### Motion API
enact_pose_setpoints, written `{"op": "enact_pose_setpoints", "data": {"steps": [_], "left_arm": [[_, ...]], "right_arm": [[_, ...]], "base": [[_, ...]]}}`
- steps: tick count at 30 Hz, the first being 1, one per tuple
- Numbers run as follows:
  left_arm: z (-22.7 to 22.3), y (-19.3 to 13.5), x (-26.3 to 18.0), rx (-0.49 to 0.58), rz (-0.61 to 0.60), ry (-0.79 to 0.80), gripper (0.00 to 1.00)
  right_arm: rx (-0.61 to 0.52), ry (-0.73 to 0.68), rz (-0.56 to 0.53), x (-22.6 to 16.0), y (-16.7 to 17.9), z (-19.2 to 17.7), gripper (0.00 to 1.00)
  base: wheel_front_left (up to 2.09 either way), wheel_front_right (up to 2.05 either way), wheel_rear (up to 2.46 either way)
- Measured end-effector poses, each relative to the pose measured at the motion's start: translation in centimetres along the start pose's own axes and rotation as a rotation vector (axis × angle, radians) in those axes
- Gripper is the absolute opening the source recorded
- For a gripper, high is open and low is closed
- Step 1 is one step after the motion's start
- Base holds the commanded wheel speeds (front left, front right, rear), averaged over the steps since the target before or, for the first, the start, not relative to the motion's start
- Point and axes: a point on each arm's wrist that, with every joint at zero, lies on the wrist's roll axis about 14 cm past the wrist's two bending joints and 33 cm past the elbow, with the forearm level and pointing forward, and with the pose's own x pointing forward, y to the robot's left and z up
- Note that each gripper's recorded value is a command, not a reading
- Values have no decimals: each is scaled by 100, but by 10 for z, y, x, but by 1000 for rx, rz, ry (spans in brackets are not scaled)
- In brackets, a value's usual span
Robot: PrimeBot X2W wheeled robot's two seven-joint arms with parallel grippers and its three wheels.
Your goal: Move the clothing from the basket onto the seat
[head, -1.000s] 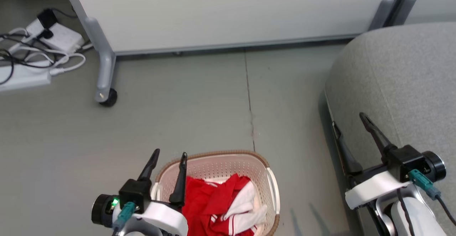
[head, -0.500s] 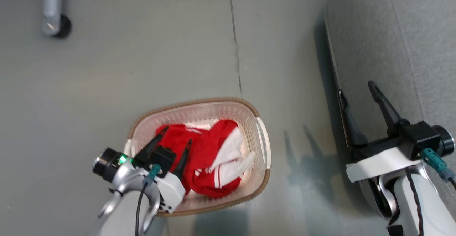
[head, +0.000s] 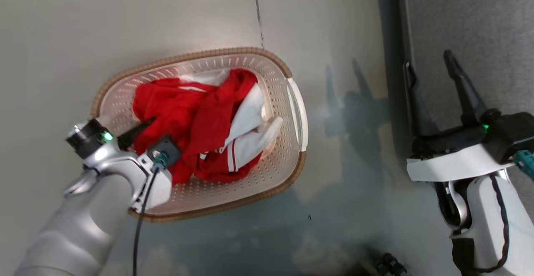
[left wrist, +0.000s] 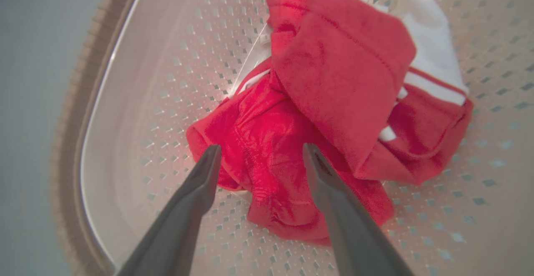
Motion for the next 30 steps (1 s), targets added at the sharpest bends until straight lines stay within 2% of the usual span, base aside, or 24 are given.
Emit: {"op": "enact_pose_setpoints", "data": {"steps": [12,22,30], "left_arm": [[-35,-1,54,183,-159,109,100],[-57,-27,72,211,-259,212,100],[-69,-34,85,243,-264,301,100]], "right_arm": [[-11,12,20,25,2,-24,100],[-24,31,3,24,-6,-33,100],[-5,77,5,20,-5,-49,100]], "base": [[0,0,0],[0,0,0],[0,0,0]]}}
